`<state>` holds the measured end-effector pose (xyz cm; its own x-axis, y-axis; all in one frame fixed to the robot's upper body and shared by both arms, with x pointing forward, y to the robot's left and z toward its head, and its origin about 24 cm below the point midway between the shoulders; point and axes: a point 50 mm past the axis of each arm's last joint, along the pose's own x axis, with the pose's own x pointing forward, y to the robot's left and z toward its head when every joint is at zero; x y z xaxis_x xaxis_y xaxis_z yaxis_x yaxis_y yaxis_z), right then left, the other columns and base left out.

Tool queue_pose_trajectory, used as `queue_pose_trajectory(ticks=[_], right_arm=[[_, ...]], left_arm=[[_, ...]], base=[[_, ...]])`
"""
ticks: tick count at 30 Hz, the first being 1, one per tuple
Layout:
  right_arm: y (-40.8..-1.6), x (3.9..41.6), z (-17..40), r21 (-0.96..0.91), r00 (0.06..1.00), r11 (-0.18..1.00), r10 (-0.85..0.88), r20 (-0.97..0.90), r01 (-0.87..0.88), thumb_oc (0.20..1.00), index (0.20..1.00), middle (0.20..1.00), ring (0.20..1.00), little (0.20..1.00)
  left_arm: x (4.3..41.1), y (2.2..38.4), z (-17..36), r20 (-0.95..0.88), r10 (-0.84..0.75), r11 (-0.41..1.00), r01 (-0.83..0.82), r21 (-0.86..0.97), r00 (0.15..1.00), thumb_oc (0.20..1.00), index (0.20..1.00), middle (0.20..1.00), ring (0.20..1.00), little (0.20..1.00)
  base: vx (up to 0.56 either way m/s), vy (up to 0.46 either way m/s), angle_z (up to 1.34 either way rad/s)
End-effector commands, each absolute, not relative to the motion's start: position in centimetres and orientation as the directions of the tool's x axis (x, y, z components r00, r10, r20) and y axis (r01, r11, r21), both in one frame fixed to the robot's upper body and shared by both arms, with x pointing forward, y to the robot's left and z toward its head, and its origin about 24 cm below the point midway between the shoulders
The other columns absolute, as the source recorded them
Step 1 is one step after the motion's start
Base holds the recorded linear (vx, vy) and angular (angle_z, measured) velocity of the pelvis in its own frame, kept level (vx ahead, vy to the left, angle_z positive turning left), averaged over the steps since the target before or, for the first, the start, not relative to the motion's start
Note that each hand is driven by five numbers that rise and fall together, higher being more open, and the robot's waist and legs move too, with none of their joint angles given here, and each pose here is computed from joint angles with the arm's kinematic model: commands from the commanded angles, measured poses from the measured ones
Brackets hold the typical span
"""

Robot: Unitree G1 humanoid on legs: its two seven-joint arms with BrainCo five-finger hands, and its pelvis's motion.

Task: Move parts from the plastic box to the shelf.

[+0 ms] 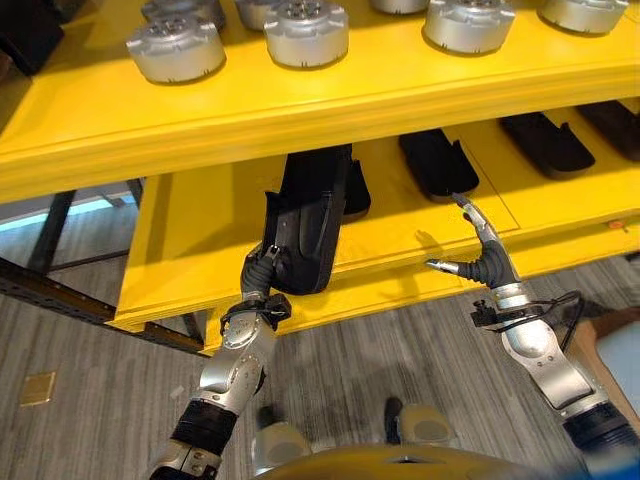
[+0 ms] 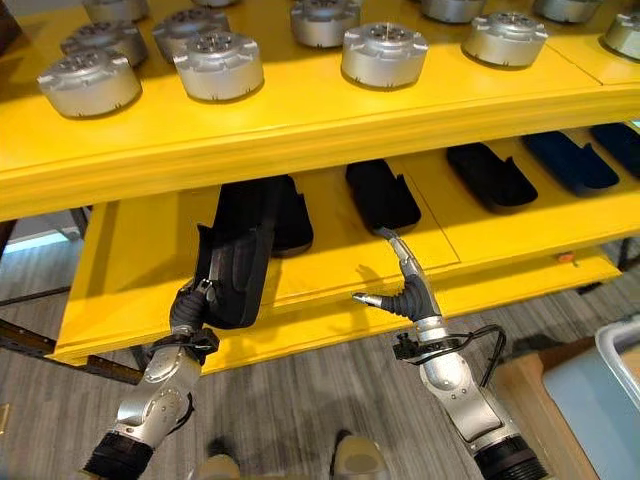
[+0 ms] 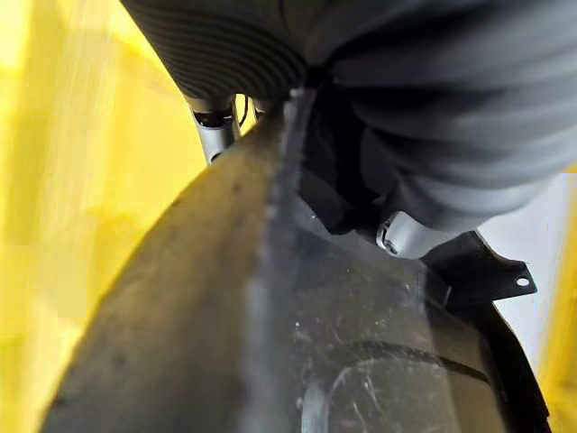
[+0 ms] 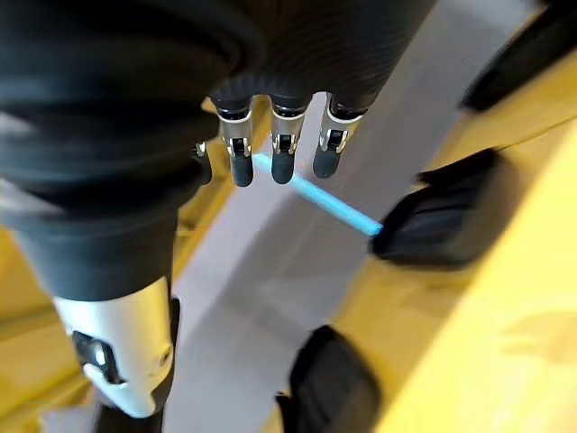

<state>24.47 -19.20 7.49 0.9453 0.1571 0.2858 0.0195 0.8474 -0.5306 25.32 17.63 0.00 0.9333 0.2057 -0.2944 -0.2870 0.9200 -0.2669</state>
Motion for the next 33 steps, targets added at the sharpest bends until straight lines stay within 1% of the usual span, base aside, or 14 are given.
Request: queue_pose_trajectory(ticks=[1, 4, 5, 12, 17, 23, 28, 29, 31, 33], right_arm=[[-19.2, 24.2, 8.8, -0.482, 0.923, 0.876, 0.179, 0.340, 0.007, 1.000, 1.000, 1.000, 1.000, 1.000], [-20.0, 23.6, 8.0, -0.465, 0.947, 0.885, 0.162, 0.278, -0.015, 1.000, 1.000, 1.000, 1.000, 1.000], [-20.2, 23.2, 7.6, -0.473, 0.954, 0.881, 0.161, 0.255, -0.022, 1.000, 1.000, 1.000, 1.000, 1.000], [-19.8, 23.0, 8.3, -0.463, 0.938, 0.886, 0.180, 0.296, -0.024, 1.000, 1.000, 1.000, 1.000, 1.000], [-18.6, 23.1, 10.6, -0.461, 0.885, 0.887, 0.224, 0.409, -0.012, 1.000, 1.000, 1.000, 1.000, 1.000], [-17.2, 23.4, 11.9, -0.467, 0.840, 0.883, 0.289, 0.459, -0.048, 1.000, 1.000, 1.000, 1.000, 1.000], [-15.7, 23.8, 13.4, -0.506, 0.774, 0.856, 0.391, 0.498, -0.106, 1.000, 1.000, 1.000, 1.000, 1.000], [-15.3, 24.0, 14.0, -0.516, 0.751, 0.847, 0.423, 0.507, -0.128, 1.000, 1.000, 1.000, 1.000, 1.000], [-14.9, 24.2, 14.5, -0.517, 0.739, 0.843, 0.441, 0.509, -0.147, 1.000, 1.000, 1.000, 1.000, 1.000], [-14.7, 24.5, 14.5, -0.521, 0.747, 0.839, 0.444, 0.495, -0.154, 1.000, 1.000, 1.000, 1.000, 1.000]], left_arm=[[25.6, 18.4, 2.9, -0.123, 0.234, 0.902, -0.263, -0.343, 0.964, 0.200, 0.200, 0.200, 0.200, 0.200], [26.0, 18.3, 3.3, -0.100, 0.252, 0.922, -0.270, -0.278, 0.963, 0.200, 0.200, 0.200, 0.200, 0.200], [26.1, 18.3, 2.8, -0.145, 0.257, 0.913, -0.289, -0.288, 0.956, 0.200, 0.200, 0.200, 0.200, 0.200], [25.6, 19.5, 3.3, -0.116, 0.293, 0.907, -0.314, -0.281, 0.949, 0.200, 0.200, 0.200, 0.200, 0.200], [25.7, 19.9, 5.0, -0.053, 0.337, 0.887, -0.336, -0.316, 0.940, 0.200, 0.200, 0.200, 0.200, 0.200], [26.6, 19.7, 5.8, -0.046, 0.363, 0.864, -0.355, -0.356, 0.931, 0.200, 0.200, 0.200, 0.200, 0.200], [28.3, 18.5, 6.2, -0.098, 0.350, 0.828, -0.356, -0.434, 0.932, 0.200, 0.200, 0.200, 0.200, 0.200], [29.0, 18.3, 6.3, -0.107, 0.373, 0.817, -0.381, -0.433, 0.922, 0.200, 0.200, 0.200, 0.200, 0.200], [29.5, 18.4, 6.3, -0.119, 0.423, 0.803, -0.433, -0.409, 0.898, 0.200, 0.200, 0.200, 0.200, 0.200], [30.0, 18.4, 6.0, -0.157, 0.455, 0.771, -0.476, -0.423, 0.877, 0.200, 0.200, 0.200, 0.200, 0.200]], base=[[0.06, 0.353, -0.07], [0.07, 0.350, 0.17], [0.07, 0.241, 0.27], [-0.01, 0.051, 0.04], [-0.06, -0.061, -0.01], [-0.02, -0.062, 0.06], [-0.01, -0.034, 0.02], [0.00, 0.000, 0.00], [0.01, 0.003, -0.04], [0.01, 0.008, -0.11]])
